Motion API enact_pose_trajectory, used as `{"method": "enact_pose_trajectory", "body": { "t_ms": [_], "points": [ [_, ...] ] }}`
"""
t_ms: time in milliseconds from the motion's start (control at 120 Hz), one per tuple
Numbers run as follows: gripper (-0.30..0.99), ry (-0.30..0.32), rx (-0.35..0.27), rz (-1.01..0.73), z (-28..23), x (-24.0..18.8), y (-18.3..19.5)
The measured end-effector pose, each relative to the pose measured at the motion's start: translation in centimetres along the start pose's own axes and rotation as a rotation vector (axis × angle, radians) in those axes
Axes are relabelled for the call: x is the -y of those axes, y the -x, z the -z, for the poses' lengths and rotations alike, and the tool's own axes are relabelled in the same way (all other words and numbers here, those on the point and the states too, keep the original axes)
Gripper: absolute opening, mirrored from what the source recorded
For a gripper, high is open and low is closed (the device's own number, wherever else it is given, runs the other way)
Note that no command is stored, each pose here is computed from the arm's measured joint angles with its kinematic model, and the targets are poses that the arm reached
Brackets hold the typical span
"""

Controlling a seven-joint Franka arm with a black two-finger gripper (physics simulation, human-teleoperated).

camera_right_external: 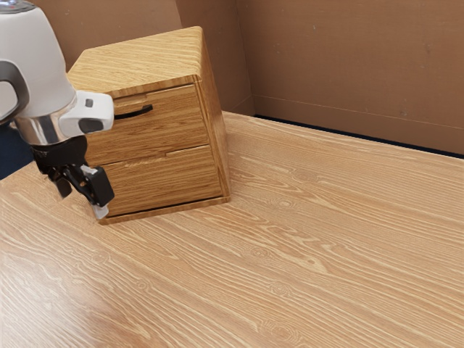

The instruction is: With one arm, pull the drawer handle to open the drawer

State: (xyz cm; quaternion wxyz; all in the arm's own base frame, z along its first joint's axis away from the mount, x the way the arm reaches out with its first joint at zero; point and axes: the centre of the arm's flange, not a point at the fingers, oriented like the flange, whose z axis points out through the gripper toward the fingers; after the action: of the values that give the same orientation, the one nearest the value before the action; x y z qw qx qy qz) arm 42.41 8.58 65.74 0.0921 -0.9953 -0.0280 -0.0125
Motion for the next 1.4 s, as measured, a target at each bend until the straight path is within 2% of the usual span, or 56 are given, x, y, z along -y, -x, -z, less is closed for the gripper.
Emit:
{"method": "enact_pose_trajectory", "body": {
  "t_ms": [117,225,275,350,483,667,817,1067,1208,1400],
  "points": [
    [0.69,0.022,-0.041,-0.018,0.7,-1.4,0.0],
    [0.69,0.076,-0.031,-0.059,0.6,-3.1,0.4],
    [0.69,0.062,-0.039,-0.107,0.5,-2.8,0.3],
    [0.69,0.028,-0.083,-0.218,0.6,-2.0,-0.2],
    [0.69,0.010,-0.132,-0.415,0.3,-0.1,-0.8],
    [0.69,-0.106,-0.219,-0.732,2.6,0.6,-2.5],
    [0.69,-0.155,-0.214,-0.915,1.6,2.0,-4.8],
    [0.69,-0.226,-0.211,-1.086,1.4,5.6,-7.7],
    [0.69,-0.218,-0.293,-1.130,1.1,5.0,-9.5],
    [0.69,-0.219,-0.354,-1.108,0.9,5.2,-10.3]
  ]
}}
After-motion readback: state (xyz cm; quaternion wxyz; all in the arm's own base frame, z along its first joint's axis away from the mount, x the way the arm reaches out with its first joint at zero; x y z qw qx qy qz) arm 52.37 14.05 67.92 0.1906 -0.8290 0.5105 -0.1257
